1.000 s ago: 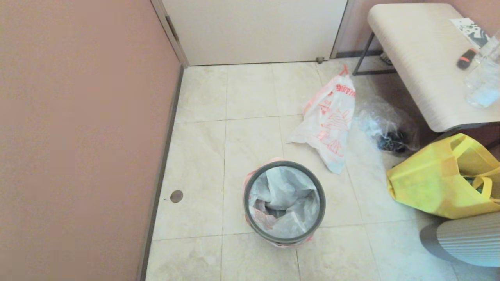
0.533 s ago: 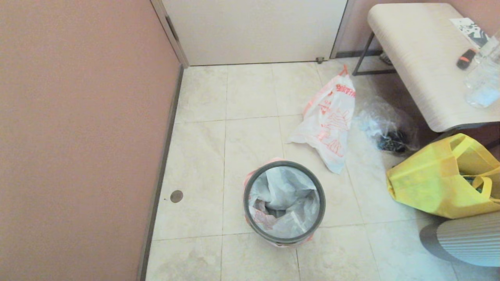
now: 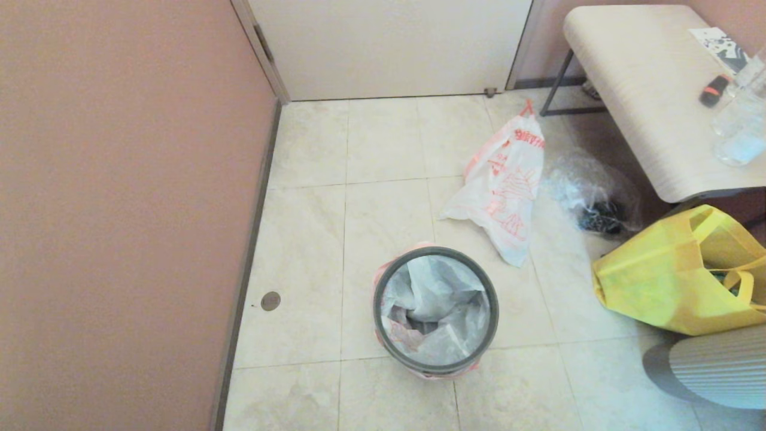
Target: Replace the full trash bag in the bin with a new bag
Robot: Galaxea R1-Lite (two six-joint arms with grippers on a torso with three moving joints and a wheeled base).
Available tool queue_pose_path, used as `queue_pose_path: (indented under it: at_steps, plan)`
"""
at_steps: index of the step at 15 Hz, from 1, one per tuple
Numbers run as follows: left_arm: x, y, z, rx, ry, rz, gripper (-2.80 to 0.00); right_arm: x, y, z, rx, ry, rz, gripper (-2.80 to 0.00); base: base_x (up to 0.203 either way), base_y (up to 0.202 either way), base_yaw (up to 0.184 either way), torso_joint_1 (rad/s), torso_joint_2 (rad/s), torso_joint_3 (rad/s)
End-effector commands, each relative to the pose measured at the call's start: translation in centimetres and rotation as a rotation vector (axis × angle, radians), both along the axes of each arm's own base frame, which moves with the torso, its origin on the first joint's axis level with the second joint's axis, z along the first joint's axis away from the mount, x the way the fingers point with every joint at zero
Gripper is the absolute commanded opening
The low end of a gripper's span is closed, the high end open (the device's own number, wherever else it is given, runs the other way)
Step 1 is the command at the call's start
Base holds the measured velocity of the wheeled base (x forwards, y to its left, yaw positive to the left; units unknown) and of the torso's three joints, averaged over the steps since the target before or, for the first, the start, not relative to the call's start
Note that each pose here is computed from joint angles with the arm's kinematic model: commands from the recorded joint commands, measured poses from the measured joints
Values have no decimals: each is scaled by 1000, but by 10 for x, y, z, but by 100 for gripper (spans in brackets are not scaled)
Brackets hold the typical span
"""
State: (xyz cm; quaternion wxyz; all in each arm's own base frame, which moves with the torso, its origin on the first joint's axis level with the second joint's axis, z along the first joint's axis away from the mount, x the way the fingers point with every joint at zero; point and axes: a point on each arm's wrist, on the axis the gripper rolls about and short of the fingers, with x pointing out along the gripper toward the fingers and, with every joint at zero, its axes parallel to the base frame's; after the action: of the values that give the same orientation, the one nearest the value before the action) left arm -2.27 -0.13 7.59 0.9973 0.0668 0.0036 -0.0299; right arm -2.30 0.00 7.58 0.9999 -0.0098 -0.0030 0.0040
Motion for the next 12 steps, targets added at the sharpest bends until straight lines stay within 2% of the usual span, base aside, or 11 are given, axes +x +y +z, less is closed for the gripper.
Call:
queue_pose_path:
  at_steps: [1, 3, 12]
  plan:
    - [0, 0, -1, -16, -7, 4, -280, 1, 0, -1, 0, 6, 1, -280, 0, 0, 0, 0, 0, 0]
    - [0, 0, -1, -46, -5, 6, -280, 0, 0, -1, 0, 6, 1, -280, 0, 0, 0, 0, 0, 0]
    - [0, 0, -1, -46, -6, 6, -280, 1, 0, -1, 4, 6, 0, -280, 0, 0, 0, 0, 0, 0]
